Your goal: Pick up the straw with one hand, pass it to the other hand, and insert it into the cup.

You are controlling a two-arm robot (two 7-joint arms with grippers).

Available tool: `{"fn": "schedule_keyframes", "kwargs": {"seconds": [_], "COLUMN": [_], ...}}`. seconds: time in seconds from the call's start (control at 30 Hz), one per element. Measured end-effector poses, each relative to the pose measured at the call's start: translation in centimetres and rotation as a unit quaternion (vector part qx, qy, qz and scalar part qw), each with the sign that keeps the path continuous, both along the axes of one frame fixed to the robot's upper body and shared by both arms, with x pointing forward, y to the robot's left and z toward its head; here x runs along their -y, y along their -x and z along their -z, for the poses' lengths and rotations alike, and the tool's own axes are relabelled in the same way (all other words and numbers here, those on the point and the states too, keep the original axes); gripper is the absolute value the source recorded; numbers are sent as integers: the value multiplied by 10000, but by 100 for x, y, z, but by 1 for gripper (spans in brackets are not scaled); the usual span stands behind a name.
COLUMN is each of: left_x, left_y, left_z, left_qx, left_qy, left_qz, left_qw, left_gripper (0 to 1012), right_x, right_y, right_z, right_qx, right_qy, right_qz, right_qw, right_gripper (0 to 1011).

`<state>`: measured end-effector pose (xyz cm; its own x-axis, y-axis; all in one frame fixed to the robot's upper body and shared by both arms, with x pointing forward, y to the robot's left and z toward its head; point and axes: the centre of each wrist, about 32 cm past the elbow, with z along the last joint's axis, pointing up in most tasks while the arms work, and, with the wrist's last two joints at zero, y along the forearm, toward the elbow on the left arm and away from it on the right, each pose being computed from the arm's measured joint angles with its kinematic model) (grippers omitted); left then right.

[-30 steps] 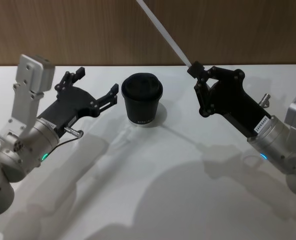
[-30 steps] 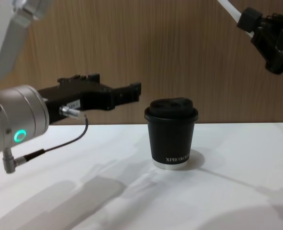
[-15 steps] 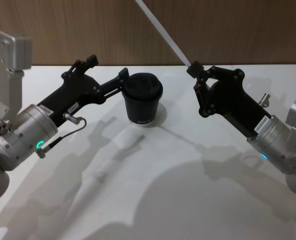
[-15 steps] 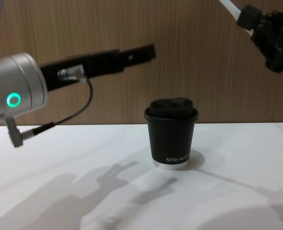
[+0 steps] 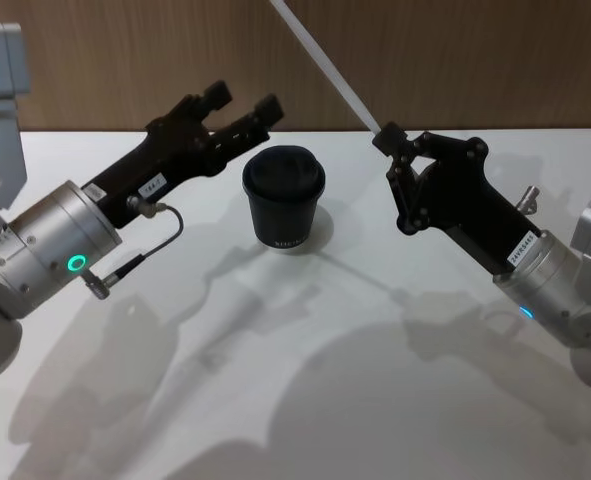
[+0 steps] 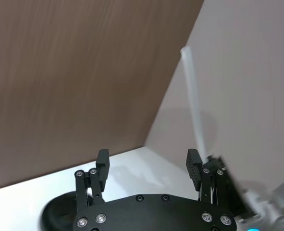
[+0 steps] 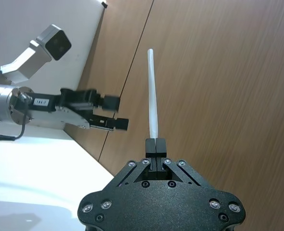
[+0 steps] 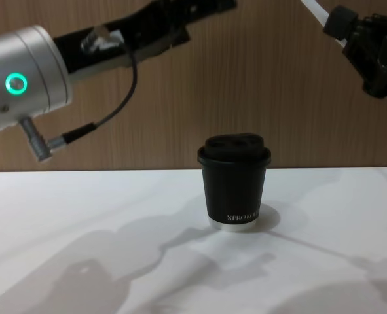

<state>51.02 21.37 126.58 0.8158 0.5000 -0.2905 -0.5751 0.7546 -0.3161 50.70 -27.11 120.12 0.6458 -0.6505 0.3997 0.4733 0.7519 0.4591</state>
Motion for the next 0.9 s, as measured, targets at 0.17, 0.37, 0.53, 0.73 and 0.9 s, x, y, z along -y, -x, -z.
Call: {"fn": "schedule_keyframes", "kwargs": {"seconds": [0.17, 0.37, 0.53, 0.73, 0.9], "left_x": [36, 103, 191, 296, 398], "left_y": [-30, -69, -100, -134, -169], "left_z": [-29, -49, -50, -45, -34], "left_qx": [-122, -284, -451, -626, -789], "left_qy": [368, 859, 1310, 1673, 1904], "left_qz": [326, 735, 1050, 1240, 1330], "left_qw": [9987, 9932, 9848, 9761, 9695], "left_gripper": [1003, 1003, 1003, 1003, 1003], "right_x": [0, 0, 0, 0, 1], "right_y": [0, 0, 0, 0, 0], "right_z": [0, 0, 0, 0, 0], "right_qx": [1, 1, 1, 1, 1], "right_qy": [-1, -2, -2, -2, -2], "right_qz": [-2, -5, -5, -5, -4], "right_qw": [10000, 10000, 10000, 10000, 10000], "right_gripper": [3, 3, 3, 3, 3]}}
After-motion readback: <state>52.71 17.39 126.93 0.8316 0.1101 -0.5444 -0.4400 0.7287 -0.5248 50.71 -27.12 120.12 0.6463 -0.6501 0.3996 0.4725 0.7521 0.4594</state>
